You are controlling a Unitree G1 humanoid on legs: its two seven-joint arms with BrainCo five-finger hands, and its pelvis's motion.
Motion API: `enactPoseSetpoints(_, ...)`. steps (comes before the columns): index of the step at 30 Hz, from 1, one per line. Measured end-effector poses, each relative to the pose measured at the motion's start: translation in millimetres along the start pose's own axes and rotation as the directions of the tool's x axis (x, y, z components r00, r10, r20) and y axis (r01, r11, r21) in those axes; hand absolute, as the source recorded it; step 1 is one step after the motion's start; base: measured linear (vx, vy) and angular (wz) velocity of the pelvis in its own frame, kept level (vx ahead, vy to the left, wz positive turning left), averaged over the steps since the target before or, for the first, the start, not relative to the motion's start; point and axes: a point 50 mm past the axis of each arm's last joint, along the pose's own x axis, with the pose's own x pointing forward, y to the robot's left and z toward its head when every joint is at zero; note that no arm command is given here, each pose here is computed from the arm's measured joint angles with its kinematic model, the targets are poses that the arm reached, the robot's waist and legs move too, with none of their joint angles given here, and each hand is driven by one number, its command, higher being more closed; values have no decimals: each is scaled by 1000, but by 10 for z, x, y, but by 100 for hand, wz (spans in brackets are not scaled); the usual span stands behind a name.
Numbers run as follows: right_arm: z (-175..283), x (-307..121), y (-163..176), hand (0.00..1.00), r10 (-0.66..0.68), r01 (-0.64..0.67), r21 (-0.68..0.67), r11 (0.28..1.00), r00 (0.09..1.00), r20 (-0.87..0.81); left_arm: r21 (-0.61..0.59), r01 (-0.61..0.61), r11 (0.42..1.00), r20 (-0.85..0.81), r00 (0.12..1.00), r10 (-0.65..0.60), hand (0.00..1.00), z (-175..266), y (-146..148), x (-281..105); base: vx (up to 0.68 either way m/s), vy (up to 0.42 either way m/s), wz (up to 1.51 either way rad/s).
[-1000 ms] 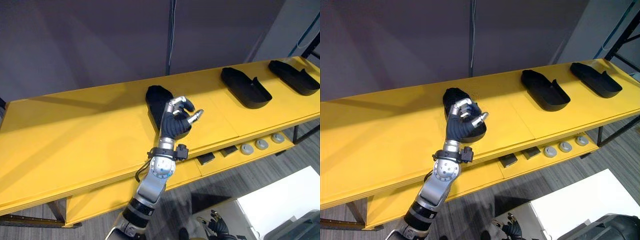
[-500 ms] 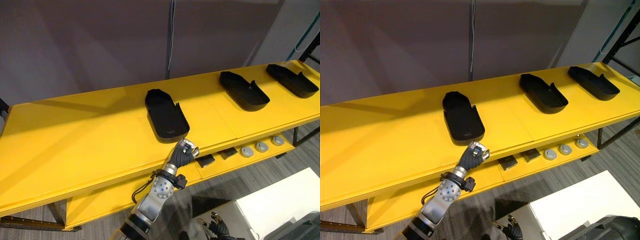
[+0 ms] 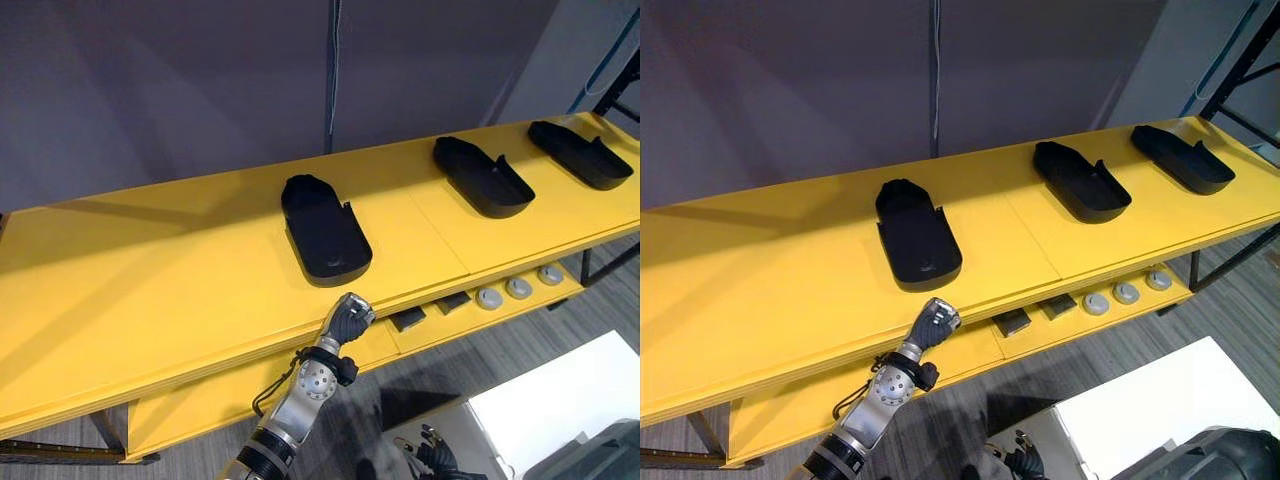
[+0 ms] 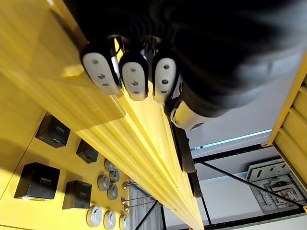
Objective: Walk over and take plastic housings, then place them on the shelf
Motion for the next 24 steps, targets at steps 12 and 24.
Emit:
enactPoseSetpoints(12,6,13,8,0,-4,4,0,1000,1000,-4,13,-152,988,-26,988,152,100,-61,309,72,-12,2,-2)
enactPoseSetpoints(24,9,20,18,0,-3,3,0,1000,1000,-6,14,-224,975,-55,973,224,100,-112,467,119,0,0,0)
